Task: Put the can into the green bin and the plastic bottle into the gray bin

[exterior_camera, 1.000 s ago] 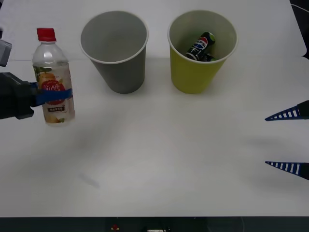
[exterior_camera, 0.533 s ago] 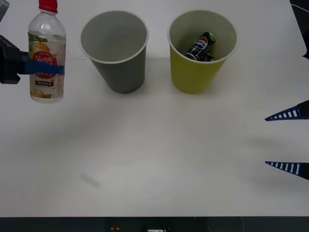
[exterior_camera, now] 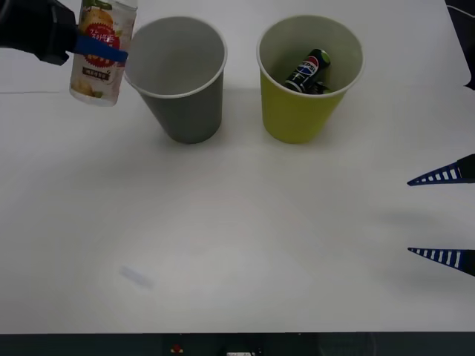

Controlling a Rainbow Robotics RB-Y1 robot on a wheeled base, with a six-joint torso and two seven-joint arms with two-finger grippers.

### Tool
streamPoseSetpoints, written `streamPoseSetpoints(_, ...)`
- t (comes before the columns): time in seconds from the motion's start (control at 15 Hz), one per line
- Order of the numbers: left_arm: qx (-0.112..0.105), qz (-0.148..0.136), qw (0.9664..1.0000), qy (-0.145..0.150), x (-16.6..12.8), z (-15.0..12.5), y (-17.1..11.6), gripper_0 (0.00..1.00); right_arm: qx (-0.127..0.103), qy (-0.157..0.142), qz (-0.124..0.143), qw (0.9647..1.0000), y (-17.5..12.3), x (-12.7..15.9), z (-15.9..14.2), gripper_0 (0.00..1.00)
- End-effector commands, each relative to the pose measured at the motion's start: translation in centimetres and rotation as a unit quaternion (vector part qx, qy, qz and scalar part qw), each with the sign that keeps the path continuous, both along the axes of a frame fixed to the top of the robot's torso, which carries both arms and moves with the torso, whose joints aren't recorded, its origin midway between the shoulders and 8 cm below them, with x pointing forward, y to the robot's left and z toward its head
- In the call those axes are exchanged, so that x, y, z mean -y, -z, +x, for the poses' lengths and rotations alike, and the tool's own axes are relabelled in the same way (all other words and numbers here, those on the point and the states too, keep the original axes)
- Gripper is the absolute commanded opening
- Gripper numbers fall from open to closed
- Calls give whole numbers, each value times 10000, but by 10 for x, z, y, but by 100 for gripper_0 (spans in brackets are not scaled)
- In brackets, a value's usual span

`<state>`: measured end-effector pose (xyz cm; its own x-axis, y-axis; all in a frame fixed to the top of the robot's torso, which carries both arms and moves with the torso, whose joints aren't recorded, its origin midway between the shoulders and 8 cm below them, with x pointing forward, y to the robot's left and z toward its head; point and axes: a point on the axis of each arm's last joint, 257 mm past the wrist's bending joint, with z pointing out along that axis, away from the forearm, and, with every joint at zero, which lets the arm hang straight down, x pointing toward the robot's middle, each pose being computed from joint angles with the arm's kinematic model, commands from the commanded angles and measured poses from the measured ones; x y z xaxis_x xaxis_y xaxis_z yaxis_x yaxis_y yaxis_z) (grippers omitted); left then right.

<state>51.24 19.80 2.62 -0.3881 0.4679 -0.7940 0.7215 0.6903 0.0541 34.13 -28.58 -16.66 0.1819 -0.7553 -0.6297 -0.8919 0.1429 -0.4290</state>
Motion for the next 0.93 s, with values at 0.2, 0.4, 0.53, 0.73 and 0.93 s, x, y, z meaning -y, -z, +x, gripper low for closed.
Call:
streamPoseSetpoints(0.2,-102,187,9998,8,29,33,-10,0,0,0,0,10000,0,0,0,100)
streamPoseSetpoints(0.4,-32,363,9993,-122,47,58,-8,0,0,0,0,10000,0,0,0,100)
streamPoseSetpoints(0.53,22,533,9983,-213,56,73,-5,0,0,0,0,10000,0,0,0,100)
streamPoseSetpoints(0.73,-37,580,9979,-296,66,90,2,0,0,0,0,10000,0,0,0,100)
streamPoseSetpoints(0.93,-7,682,9972,-316,68,93,4,0,0,0,0,10000,0,0,0,100)
